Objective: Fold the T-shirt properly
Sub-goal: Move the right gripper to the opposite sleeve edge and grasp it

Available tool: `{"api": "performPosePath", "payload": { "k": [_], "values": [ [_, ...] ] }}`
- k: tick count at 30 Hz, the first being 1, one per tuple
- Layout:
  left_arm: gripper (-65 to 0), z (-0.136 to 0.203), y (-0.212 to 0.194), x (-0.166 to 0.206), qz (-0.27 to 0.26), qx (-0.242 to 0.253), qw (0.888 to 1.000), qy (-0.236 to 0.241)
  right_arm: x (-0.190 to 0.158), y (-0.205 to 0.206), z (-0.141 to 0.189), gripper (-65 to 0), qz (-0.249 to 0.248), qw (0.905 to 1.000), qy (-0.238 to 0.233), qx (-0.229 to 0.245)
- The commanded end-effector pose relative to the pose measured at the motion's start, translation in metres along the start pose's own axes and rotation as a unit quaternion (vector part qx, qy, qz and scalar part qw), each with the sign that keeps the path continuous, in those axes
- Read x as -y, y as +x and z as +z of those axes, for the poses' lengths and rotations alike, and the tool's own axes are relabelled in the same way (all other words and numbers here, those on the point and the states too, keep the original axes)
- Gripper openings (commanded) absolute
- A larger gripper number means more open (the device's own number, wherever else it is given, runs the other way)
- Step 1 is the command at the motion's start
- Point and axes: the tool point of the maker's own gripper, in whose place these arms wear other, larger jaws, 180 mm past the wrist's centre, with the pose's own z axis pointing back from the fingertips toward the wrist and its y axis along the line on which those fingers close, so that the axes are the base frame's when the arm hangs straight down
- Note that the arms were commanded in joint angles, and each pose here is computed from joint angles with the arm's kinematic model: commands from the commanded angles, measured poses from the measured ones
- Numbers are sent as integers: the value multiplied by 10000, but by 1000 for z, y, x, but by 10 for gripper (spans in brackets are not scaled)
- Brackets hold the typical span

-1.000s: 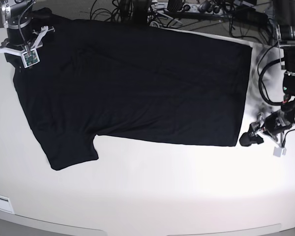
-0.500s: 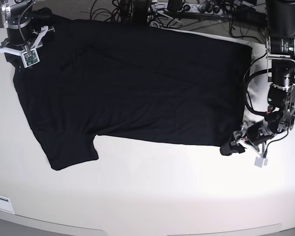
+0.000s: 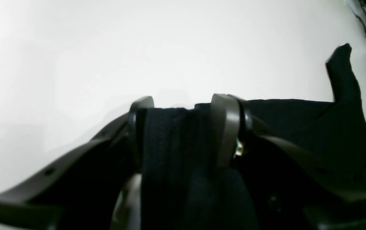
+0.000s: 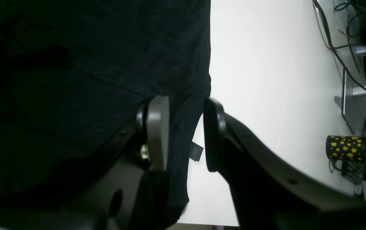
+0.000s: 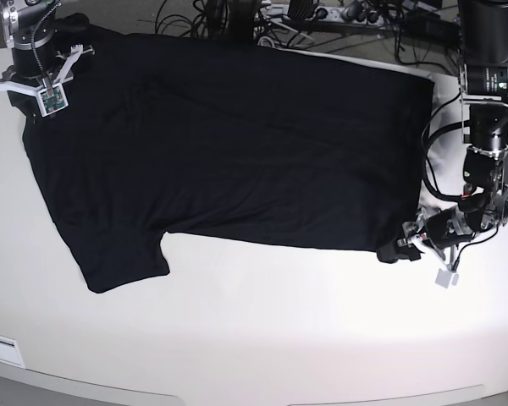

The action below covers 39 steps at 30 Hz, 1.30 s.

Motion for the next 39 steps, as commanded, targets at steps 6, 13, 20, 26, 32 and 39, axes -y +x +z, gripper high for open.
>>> {"api": "performPosePath", "payload": {
  "k": [6, 13, 20, 26, 32, 39],
  "values": [
    [-650, 4, -12, -13, -32, -342, 9989, 308, 7, 9, 2, -437, 47, 9998, -123, 175],
    [-650, 4, -9, -12, -46, -307, 9991, 299, 17, 24, 0, -437, -78, 9982, -331, 493],
    [-650, 4, -14, -13, -25, -381, 9988, 291, 46, 104, -24, -437, -801, 9826, -365, 1634],
    [-650, 2, -15, -10, -19, -418, 9988, 263, 72, 129, -88, -403, -1526, 9732, 24, 1719],
    [-650, 2, -18, -11, -22, -484, 9985, 273, 74, 109, -173, -291, -2427, 9599, 1217, 695],
    [-650, 2, -18, -11, -23, -486, 9984, 275, 96, 114, -223, -290, -3319, 9252, 1790, 415]
  ]
}}
